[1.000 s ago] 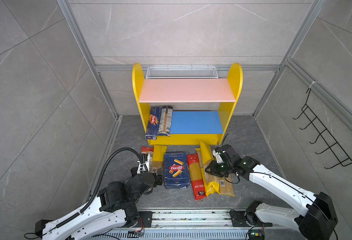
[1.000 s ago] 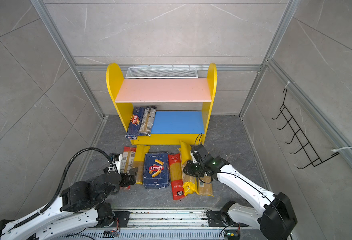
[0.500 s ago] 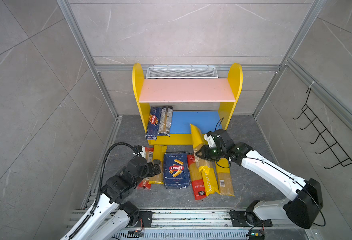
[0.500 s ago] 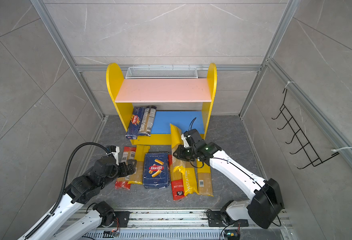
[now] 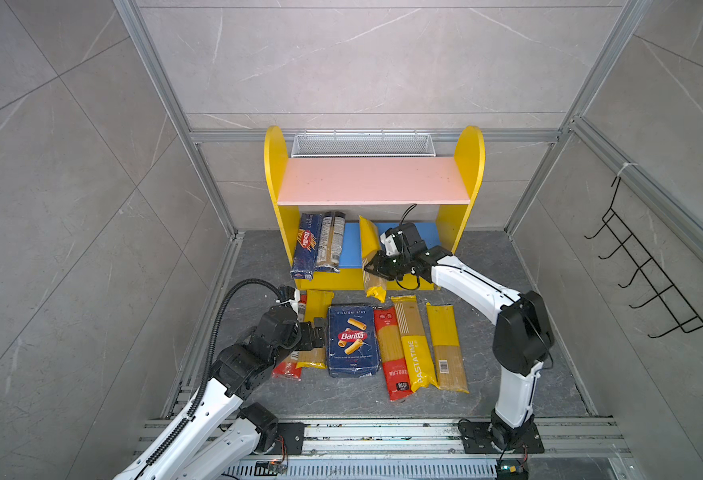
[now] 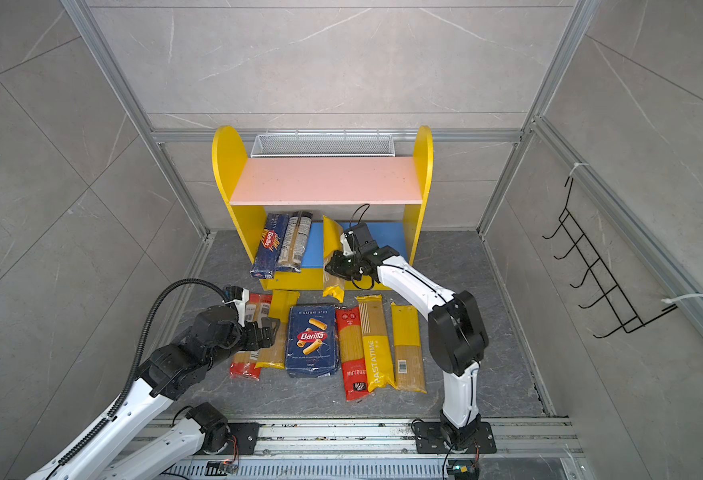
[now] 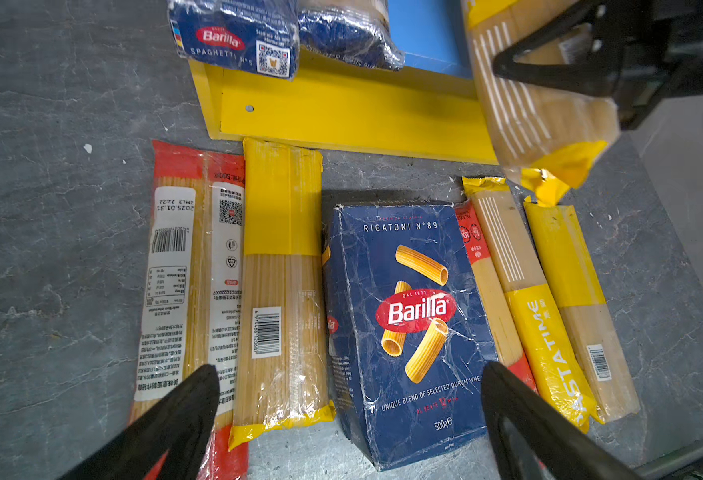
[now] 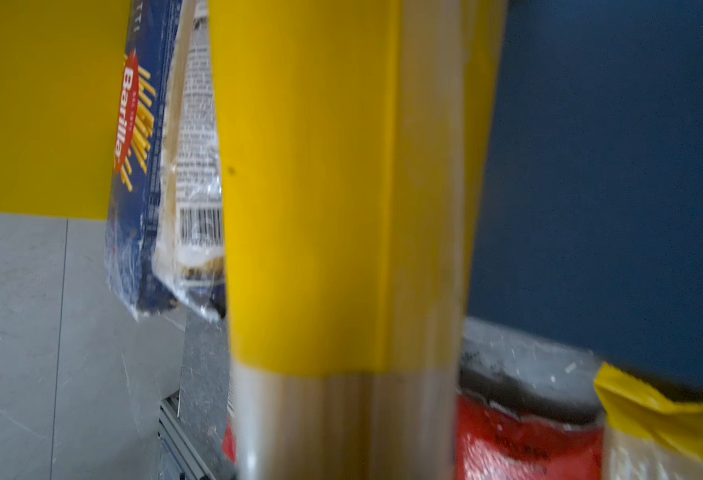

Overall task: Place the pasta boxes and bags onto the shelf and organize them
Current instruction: 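Carry the yellow bag onto the blue shelf beside the clear bag, then open the right gripper and withdraw it toward the floor packages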

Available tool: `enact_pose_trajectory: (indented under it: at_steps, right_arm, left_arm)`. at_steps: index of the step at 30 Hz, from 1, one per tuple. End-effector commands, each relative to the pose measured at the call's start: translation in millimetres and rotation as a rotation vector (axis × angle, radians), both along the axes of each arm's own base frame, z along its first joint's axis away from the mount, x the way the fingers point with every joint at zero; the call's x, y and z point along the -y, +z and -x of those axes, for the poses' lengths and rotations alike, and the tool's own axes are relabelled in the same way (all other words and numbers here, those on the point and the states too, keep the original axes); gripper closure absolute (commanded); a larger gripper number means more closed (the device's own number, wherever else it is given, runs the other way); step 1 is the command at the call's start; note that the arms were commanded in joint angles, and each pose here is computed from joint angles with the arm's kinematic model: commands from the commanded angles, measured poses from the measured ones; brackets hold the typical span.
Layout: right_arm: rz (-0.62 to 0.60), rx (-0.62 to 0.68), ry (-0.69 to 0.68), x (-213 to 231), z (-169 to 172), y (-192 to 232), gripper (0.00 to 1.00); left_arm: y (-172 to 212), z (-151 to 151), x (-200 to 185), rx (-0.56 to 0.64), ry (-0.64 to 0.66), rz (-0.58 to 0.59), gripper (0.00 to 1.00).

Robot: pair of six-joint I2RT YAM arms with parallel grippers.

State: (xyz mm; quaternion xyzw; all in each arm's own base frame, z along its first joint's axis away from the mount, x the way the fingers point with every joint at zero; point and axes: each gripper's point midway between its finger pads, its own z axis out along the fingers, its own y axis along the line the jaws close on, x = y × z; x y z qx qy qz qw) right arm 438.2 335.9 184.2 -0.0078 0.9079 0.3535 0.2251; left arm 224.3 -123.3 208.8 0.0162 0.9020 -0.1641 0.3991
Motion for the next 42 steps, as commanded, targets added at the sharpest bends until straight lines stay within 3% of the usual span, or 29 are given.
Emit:
enact_pose_trajectory:
  at_steps: [1, 11, 19, 22, 31, 42]
  right_arm:
    - [-0.145, 0.195, 0.052, -31, -35, 70, 0.77]
    - [-0.156, 0.141, 0.042, -61, -81, 55, 0.70]
    - [-0.129, 0.103, 0.022, -54, -76, 36, 0.37]
    - [-0.110, 0.106, 0.019, -49, -72, 39, 0.32]
    - [-0.080, 0.120, 0.014, -28, -45, 49, 0.29]
    - [-0.025, 0.096, 0.000, 12, 12, 42, 0.28]
  left_arm:
    - [21, -11, -2, 0.073, 0.000, -0.016, 0.00]
    - [19, -19, -5, 0.062, 0.012, 0.001, 0.00]
    - [20, -17, -4, 0.061, 0.010, 0.021, 0.00]
    - [21, -16, -5, 0.064, 0.011, 0.026, 0.00]
    - [22, -9, -9, 0.069, 0.021, 0.043, 0.00]
    - [17, -2, -9, 0.056, 0.031, 0.090, 0.00]
